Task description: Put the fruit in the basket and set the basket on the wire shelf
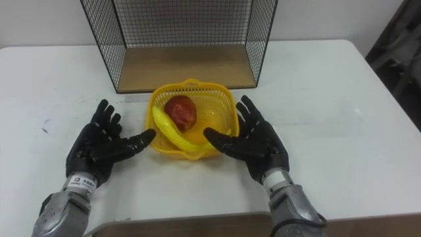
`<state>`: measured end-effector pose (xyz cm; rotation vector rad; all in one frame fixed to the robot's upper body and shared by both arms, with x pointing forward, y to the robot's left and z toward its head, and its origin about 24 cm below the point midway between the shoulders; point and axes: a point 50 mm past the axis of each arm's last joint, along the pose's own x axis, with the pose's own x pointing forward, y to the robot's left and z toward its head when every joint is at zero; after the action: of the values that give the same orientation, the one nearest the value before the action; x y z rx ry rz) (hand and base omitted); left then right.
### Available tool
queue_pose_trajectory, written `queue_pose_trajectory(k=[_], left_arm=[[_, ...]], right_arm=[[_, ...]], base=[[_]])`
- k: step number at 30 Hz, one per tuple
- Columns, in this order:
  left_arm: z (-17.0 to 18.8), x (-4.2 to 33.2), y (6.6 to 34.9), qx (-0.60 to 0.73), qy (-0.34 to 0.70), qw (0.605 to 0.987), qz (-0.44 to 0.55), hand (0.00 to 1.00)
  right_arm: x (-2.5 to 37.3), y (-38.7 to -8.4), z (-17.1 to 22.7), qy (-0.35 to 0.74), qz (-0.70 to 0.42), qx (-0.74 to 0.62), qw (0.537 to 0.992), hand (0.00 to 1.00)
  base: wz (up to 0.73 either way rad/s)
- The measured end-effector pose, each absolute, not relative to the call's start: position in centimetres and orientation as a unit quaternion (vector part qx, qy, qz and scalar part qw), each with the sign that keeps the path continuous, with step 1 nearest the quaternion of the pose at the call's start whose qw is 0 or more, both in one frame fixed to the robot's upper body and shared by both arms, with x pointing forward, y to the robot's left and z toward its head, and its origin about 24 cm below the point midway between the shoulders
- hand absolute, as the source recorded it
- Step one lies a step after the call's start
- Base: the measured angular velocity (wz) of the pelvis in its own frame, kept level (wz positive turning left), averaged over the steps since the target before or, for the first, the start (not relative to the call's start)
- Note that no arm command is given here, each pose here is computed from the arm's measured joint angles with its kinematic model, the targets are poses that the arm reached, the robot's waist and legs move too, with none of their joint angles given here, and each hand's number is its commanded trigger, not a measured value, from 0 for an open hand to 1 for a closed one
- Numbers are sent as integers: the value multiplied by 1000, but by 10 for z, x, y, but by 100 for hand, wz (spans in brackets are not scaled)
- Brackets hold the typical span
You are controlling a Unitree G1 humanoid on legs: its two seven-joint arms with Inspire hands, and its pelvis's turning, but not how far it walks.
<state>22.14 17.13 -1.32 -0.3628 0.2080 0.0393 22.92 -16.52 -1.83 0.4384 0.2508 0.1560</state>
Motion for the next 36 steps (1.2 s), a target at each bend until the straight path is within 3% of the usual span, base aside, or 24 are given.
queue_pose_trajectory(k=[36], left_arm=[[-15, 222, 134, -200, 107, 973, -52, 0]], right_arm=[[241, -133, -21, 135, 122, 228, 957, 0]], base=[[1]])
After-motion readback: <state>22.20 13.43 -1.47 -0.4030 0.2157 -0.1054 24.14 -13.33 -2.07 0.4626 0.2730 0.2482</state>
